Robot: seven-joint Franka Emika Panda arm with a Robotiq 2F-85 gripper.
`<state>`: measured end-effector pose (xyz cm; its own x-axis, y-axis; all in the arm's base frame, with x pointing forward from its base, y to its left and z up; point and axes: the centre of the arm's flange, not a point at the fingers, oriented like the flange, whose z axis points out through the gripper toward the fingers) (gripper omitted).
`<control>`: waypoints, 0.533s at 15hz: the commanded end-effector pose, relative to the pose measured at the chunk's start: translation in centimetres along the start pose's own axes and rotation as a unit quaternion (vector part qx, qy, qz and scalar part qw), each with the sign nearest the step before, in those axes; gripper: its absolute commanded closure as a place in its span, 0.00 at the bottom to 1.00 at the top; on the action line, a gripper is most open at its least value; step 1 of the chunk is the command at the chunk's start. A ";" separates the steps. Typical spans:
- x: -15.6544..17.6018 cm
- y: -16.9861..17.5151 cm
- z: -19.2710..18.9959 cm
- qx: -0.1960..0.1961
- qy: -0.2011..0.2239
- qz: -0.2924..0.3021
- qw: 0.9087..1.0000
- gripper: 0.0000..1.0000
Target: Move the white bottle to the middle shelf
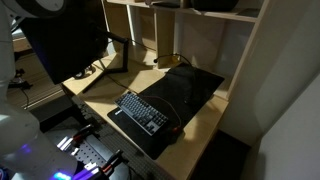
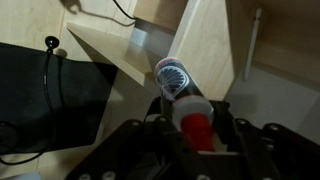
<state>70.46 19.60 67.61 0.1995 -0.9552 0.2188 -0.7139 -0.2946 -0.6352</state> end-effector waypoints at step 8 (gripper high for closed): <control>-0.2 -1.7 2.5 0.030 0.013 0.093 0.995 0.55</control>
<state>73.35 20.24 66.79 0.0483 -0.9926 0.1116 -0.6950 -0.1136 -0.7100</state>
